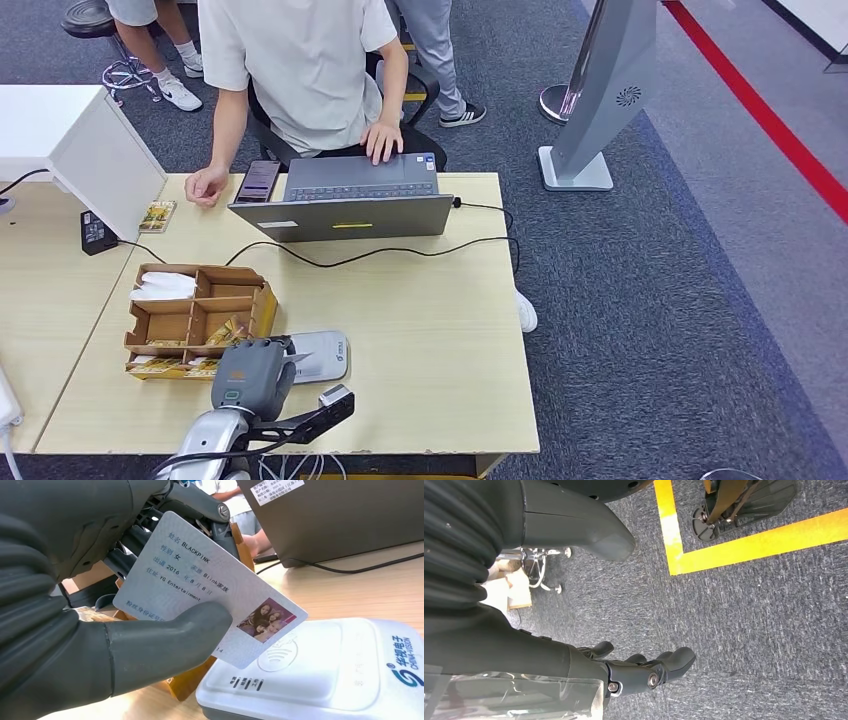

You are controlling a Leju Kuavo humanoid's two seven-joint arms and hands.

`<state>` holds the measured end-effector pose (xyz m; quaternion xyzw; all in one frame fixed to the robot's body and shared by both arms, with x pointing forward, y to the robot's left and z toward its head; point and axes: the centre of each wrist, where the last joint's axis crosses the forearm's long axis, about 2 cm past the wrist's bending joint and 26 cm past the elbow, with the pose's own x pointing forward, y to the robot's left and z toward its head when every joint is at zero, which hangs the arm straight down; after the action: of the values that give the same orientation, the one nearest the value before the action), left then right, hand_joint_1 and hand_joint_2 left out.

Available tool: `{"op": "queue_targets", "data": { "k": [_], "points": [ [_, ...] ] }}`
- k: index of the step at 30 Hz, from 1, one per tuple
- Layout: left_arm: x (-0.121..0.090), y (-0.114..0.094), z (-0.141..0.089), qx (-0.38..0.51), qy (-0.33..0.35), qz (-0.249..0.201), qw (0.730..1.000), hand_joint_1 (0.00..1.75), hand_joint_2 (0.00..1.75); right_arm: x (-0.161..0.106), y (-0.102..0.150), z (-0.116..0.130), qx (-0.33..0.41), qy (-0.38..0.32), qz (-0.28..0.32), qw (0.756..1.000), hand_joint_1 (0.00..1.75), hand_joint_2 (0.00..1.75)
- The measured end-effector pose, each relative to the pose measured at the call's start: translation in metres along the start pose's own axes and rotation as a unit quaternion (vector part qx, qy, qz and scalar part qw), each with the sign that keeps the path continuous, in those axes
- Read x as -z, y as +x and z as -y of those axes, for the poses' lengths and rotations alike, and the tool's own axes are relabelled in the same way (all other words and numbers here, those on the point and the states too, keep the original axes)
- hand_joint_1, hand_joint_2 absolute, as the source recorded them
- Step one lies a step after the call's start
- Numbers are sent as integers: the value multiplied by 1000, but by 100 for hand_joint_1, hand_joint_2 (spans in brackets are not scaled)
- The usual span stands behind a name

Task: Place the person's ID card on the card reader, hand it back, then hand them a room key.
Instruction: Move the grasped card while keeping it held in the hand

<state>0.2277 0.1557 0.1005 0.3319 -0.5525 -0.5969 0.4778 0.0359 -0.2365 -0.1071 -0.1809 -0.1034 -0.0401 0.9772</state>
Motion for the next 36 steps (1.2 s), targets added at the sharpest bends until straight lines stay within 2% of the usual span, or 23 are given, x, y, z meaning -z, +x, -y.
{"op": "queue_targets", "data": {
  "k": [14,17,19,22,28,32,36],
  "points": [
    [5,-3,4,6,-20,-3,1000,175,175,0,0,0,-2,0,0,1000,0,175],
    [5,-2,0,8,8,8,1000,175,175,0,0,0,2,-1,1,1000,0,175],
    [5,1,-13,7,62,23,998,175,175,0,0,0,6,-3,1,1000,0,175],
    [5,8,-46,4,153,43,987,175,175,0,-1,0,9,-4,4,1000,0,175],
    [4,2,-116,8,340,65,938,175,175,-1,-2,-2,-3,-2,10,1000,0,175],
    [8,-8,-154,26,397,57,916,175,175,-1,-2,-2,-9,-1,13,1000,0,175],
    [15,-14,-179,39,409,39,911,175,175,-1,-1,-2,-16,1,16,1000,0,175]
  ]
}}
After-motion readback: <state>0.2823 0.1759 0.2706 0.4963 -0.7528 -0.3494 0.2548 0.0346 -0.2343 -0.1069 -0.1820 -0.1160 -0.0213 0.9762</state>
